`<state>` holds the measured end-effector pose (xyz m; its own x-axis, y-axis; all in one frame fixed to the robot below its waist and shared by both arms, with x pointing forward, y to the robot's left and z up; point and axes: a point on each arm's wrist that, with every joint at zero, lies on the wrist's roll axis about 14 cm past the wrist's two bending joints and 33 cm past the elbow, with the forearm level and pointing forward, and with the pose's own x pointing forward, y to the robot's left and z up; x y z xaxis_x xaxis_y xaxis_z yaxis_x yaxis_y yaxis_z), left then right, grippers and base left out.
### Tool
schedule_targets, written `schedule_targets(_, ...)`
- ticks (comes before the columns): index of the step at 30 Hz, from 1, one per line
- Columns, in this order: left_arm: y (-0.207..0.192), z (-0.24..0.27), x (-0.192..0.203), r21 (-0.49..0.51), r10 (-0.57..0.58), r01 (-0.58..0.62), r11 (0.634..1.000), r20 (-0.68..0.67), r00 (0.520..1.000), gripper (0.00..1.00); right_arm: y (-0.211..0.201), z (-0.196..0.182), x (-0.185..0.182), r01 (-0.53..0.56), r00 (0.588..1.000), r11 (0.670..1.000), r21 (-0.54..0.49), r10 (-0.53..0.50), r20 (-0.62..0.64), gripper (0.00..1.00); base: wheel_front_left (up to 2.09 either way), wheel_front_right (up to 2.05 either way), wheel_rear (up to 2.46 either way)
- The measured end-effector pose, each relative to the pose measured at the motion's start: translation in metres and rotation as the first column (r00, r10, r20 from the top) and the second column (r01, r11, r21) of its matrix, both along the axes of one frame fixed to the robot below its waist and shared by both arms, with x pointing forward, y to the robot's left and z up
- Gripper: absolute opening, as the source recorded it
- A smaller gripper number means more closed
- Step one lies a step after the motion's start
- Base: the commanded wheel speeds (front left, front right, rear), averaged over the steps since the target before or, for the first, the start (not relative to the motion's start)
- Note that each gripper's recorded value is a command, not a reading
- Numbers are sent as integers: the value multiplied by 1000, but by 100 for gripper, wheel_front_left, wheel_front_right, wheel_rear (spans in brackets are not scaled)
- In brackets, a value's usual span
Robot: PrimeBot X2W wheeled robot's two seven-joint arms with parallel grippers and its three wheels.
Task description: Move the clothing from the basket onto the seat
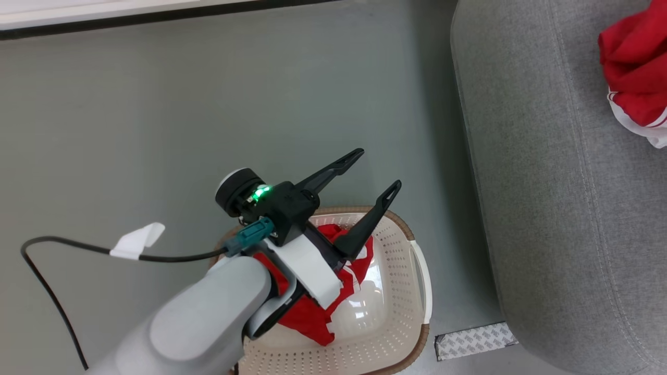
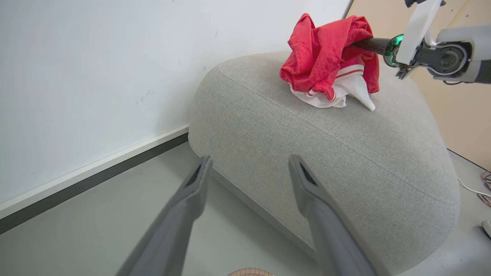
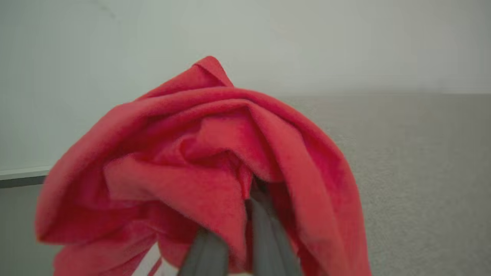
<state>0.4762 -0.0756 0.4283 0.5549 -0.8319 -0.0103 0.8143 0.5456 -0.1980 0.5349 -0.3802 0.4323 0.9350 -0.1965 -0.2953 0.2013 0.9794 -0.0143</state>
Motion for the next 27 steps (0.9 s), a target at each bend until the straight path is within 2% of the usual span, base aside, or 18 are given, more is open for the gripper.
schedule_targets(5, -2, 6, -1, -12, 3, -3, 1000, 3, 1000, 100, -2, -30, -20, 21, 980, 998, 53, -10, -200, 0, 0, 0, 0)
schedule_targets(8, -2, 9, -2, -12, 5, -5, 1000, 7, 1000, 100, 1, -37, -28, 29, 963, 996, 88, -4, -268, 0, 0, 0, 0)
schedule_targets(9, -2, 10, -3, -13, 7, -7, 1000, 6, 1000, 100, 1, -39, -30, 28, 959, 995, 93, -1, -284, 27, 0, 0, 0)
schedule_targets(10, -2, 12, -3, -15, 9, -9, 1000, 6, 1000, 100, 2, -39, -32, 30, 956, 994, 102, 1, -294, 48, 0, 0, 0)
schedule_targets(11, -2, 13, -3, -15, 11, -11, 1000, 9, 1000, 100, 3, -39, -34, 33, 953, 993, 111, 2, -303, 97, 0, 0, 0)
schedule_targets(12, -1, 14, -4, -14, 13, -13, 1000, 11, 1000, 100, 3, -39, -36, 34, 950, 993, 117, 5, -313, 100, 0, 0, 0)
schedule_targets(19, 0, 29, -10, -19, 24, -24, 1000, 26, 999, 100, 4, -23, -47, 17, 946, 993, 118, 22, -322, 100, 0, 0, 0)
schedule_targets(27, 7, 62, -31, -24, 68, -67, 997, 64, 996, 100, 8, 27, -71, -66, 963, 996, 60, 79, -256, 100, 0, 0, 0)
